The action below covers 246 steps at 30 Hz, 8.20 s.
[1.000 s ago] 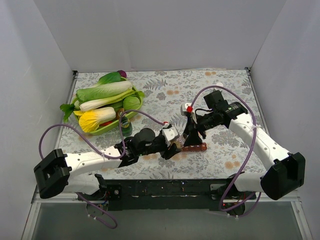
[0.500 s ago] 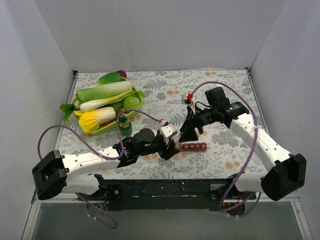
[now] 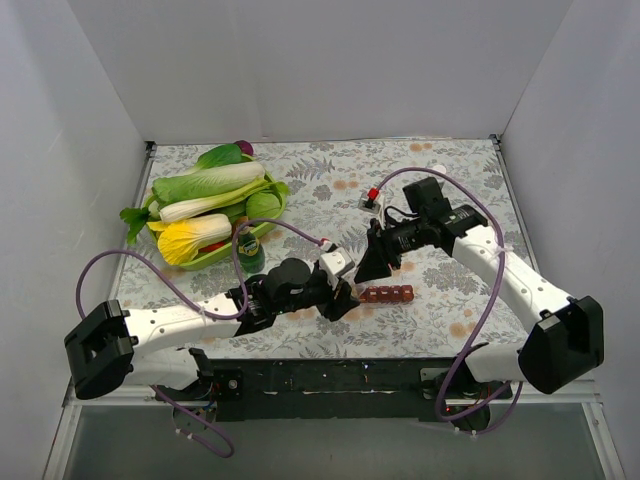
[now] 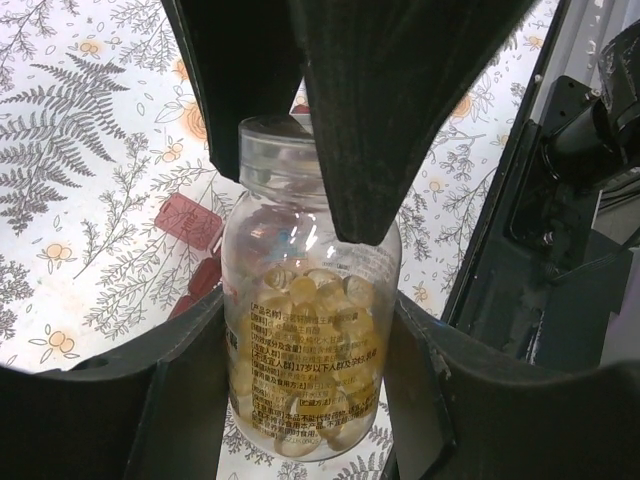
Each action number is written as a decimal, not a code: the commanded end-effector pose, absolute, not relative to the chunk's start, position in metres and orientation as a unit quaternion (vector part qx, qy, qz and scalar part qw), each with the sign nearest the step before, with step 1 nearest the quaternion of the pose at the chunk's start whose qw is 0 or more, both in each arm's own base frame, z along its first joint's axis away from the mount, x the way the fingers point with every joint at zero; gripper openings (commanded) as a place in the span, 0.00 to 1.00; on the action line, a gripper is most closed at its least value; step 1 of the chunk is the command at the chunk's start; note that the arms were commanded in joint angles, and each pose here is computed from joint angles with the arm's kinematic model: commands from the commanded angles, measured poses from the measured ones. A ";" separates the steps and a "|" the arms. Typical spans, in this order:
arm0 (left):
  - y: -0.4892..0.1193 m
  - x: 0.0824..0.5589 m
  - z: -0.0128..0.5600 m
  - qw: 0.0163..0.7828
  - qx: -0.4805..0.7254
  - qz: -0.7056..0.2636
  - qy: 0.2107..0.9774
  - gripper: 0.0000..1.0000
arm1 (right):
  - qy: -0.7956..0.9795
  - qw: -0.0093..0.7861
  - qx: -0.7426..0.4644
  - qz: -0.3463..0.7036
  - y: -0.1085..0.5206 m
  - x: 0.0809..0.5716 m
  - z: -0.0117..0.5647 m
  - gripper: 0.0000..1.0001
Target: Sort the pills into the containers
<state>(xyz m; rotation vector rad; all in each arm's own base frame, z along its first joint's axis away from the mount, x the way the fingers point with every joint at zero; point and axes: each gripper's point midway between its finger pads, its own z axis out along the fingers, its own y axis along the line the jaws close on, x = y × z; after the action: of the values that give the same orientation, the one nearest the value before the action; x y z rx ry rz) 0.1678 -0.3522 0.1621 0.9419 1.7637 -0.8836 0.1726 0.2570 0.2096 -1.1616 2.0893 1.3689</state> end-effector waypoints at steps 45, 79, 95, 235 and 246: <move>-0.348 0.184 0.200 0.498 0.381 -0.391 0.674 0.00 | 0.744 0.229 -0.362 0.513 0.270 0.170 0.234 0.82; -0.349 0.119 0.210 0.395 0.447 -0.499 0.629 0.00 | 0.390 0.335 -0.757 0.402 0.257 0.130 0.222 0.73; -0.332 0.130 0.196 0.416 0.429 -0.454 0.661 0.00 | 0.564 0.415 -0.585 0.409 0.225 0.165 0.276 0.98; -0.320 0.108 0.181 0.401 0.475 -0.454 0.638 0.00 | 0.313 0.359 -0.741 0.473 0.273 0.127 0.277 0.11; -0.298 0.118 0.156 0.402 0.464 -0.398 0.681 0.00 | 0.745 0.454 -0.437 0.218 0.142 0.299 0.198 0.12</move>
<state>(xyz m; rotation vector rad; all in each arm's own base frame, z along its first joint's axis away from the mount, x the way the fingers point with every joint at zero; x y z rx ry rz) 0.1188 -0.3078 0.1618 1.1499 1.7223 -1.0540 0.2283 0.2063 0.2133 -1.4998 1.5464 0.8368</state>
